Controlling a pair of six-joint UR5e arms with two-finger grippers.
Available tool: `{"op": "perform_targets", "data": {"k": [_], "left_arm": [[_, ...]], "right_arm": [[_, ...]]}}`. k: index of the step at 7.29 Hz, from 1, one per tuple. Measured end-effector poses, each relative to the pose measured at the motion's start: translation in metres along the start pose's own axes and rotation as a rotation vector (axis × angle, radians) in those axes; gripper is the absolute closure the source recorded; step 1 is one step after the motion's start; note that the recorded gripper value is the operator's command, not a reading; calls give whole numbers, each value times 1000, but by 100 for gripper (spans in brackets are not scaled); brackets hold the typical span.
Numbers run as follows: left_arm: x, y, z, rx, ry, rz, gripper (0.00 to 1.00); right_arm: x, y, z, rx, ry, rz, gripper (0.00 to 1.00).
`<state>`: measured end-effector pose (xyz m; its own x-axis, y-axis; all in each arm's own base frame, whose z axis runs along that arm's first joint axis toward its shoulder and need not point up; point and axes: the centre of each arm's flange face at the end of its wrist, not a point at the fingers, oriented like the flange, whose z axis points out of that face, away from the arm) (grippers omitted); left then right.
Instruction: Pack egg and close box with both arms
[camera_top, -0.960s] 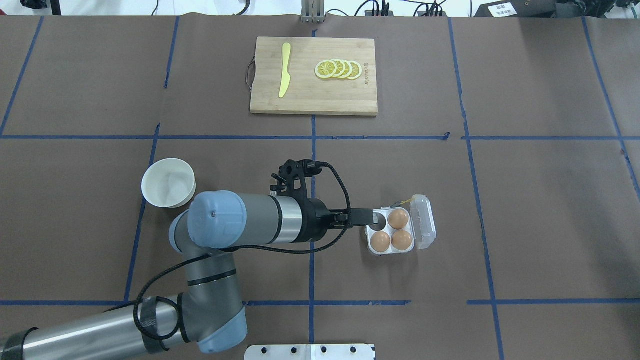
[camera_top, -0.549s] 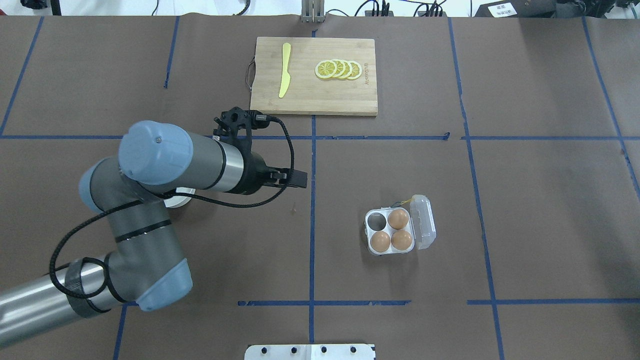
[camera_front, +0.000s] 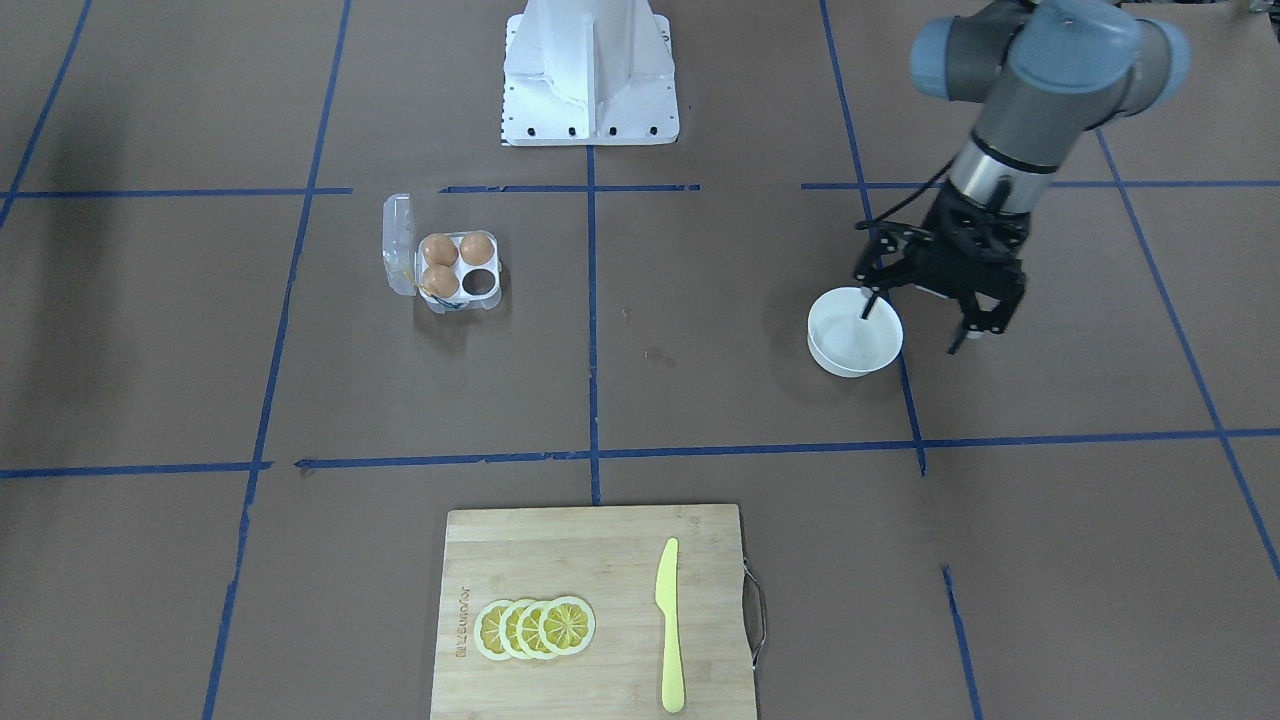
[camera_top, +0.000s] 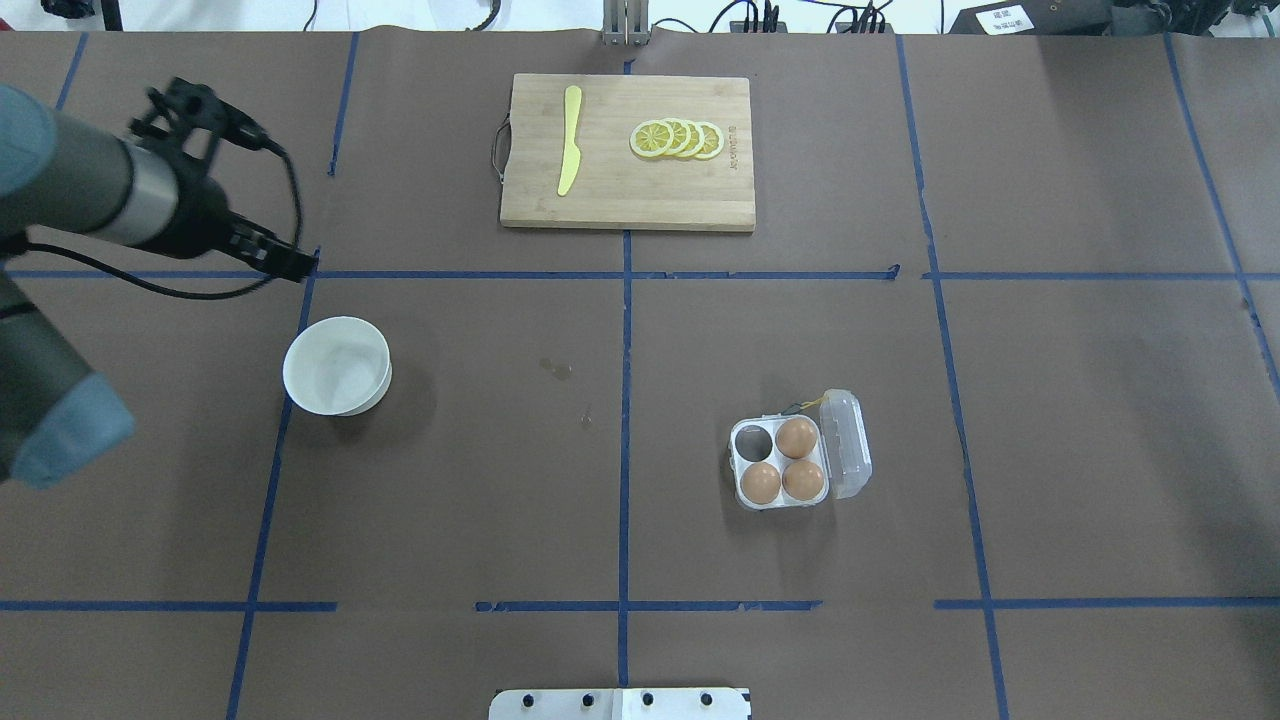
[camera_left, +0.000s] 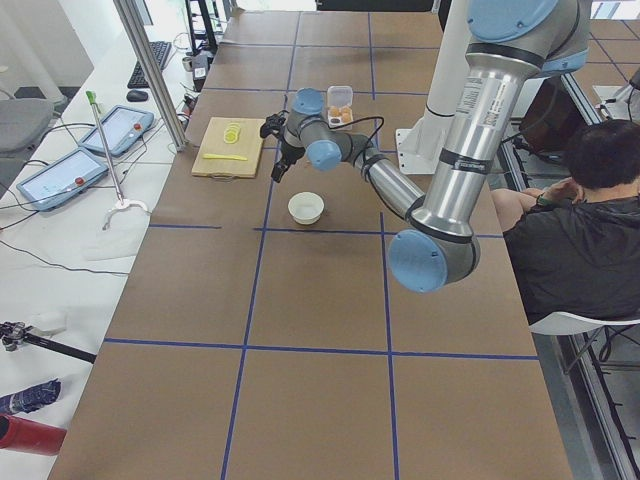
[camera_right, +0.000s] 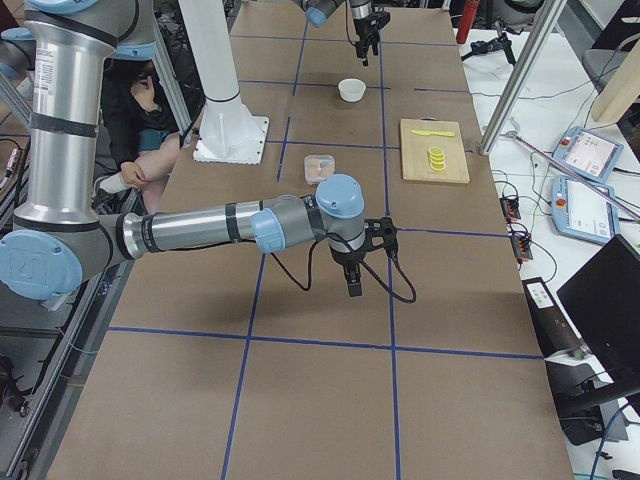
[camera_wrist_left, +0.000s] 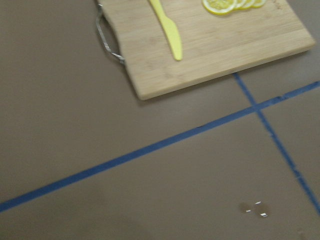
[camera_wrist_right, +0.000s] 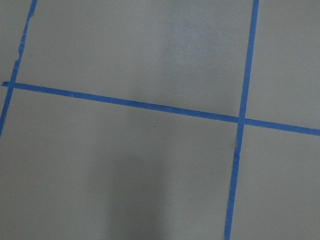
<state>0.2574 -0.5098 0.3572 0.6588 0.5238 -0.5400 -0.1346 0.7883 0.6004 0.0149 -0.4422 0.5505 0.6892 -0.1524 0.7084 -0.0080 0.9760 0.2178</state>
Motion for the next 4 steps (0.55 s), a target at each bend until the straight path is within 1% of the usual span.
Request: {"op": "perform_targets", "data": {"k": [1,2,3,4], "left_arm": [[-79,20,-19,-24,-59,77,0],[-152,45,-26,-70,-112,124,0],[-221,76,-22,-139,-153,137,0],[-281,112,-15,-214,-178,101,0]], "right_arm": [[0,0,0,0,-2,0,0],[0,0,0,-1,-3,1,0],[0,1,1,-2,-4,2,0],[0,1,1,-3,-4,1,0]]}}
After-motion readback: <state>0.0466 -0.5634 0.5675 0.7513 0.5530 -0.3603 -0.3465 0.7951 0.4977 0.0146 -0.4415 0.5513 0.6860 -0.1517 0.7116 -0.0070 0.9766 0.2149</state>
